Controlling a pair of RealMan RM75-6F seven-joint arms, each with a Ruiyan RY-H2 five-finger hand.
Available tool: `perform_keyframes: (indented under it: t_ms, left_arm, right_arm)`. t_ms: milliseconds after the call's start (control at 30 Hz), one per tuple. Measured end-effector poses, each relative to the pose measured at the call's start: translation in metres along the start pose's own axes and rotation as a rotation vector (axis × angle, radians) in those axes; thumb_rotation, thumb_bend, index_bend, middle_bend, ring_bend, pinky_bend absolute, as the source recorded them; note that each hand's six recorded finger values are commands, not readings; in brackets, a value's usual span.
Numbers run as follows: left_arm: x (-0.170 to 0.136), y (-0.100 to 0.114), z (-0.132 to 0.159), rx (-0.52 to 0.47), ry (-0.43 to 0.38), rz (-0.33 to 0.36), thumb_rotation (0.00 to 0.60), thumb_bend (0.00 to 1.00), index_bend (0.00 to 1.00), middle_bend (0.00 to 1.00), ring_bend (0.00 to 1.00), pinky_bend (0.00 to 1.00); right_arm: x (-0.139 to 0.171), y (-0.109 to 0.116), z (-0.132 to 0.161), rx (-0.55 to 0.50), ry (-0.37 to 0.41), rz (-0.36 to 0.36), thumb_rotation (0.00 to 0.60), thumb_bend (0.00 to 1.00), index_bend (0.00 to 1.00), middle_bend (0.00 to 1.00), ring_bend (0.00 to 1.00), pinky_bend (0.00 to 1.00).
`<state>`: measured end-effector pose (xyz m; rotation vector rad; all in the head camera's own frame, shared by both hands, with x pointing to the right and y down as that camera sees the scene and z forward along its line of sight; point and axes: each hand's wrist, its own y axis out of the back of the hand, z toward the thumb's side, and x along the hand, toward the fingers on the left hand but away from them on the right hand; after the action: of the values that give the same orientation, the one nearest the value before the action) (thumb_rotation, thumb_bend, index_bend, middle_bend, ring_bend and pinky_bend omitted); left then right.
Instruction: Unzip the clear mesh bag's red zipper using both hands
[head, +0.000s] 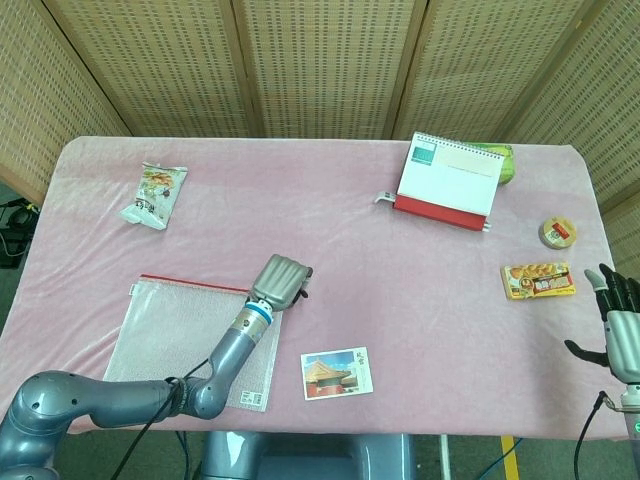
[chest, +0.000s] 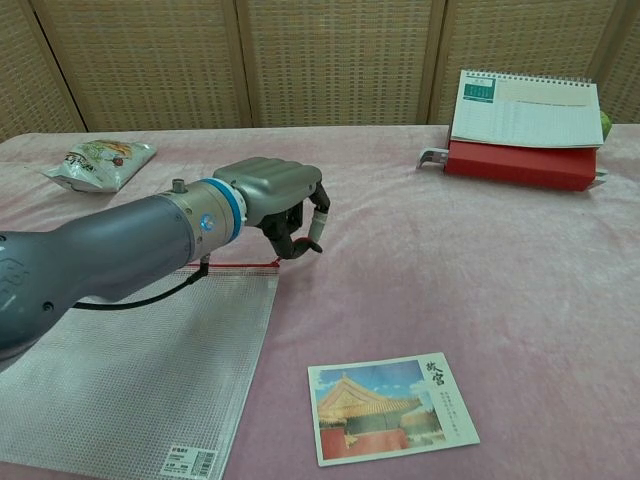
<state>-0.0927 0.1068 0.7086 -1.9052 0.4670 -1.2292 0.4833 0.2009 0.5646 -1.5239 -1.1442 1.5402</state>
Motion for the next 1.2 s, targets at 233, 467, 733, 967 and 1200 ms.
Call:
perform_keyframes:
  t_ms: [233, 467, 733, 967, 1200]
  left_arm:
    - [-0.013, 0.035, -0.006, -0.096, -0.029, 0.029, 0.6, 0.59, 0.85, 0.94, 0.87, 1.0]
    - [-0.021, 0.074, -0.009, -0.181, -0.058, 0.121, 0.6, 0.59, 0.86, 0.94, 0.87, 1.0]
    - [-0.023, 0.104, 0.0, -0.235, -0.106, 0.209, 0.6, 0.59, 0.85, 0.94, 0.87, 1.0]
    - [-0.012, 0.117, 0.019, -0.302, -0.131, 0.234, 0.6, 0.59, 0.85, 0.94, 0.87, 1.0]
    - [-0.005, 0.126, 0.03, -0.354, -0.14, 0.249, 0.6, 0.59, 0.85, 0.94, 0.87, 1.0]
  right_arm:
    - [-0.011, -0.009, 0.02, -0.114, 0.055, 0.102, 0.6, 0.0, 0.08, 0.13, 0.07, 0.0]
    - [-0.042, -0.009, 0.066, -0.238, 0.154, 0.239, 0.6, 0.0, 0.17, 0.77, 0.71, 0.6]
    - [-0.069, -0.013, 0.129, -0.504, 0.201, 0.441, 0.6, 0.0, 0.3, 0.89, 0.84, 0.99]
    - [-0.092, -0.019, 0.18, -0.614, 0.202, 0.55, 0.6, 0.0, 0.33, 0.9, 0.86, 1.0]
    - [-0.101, -0.04, 0.215, -0.672, 0.166, 0.633, 0.6, 0.0, 0.37, 0.9, 0.86, 1.0]
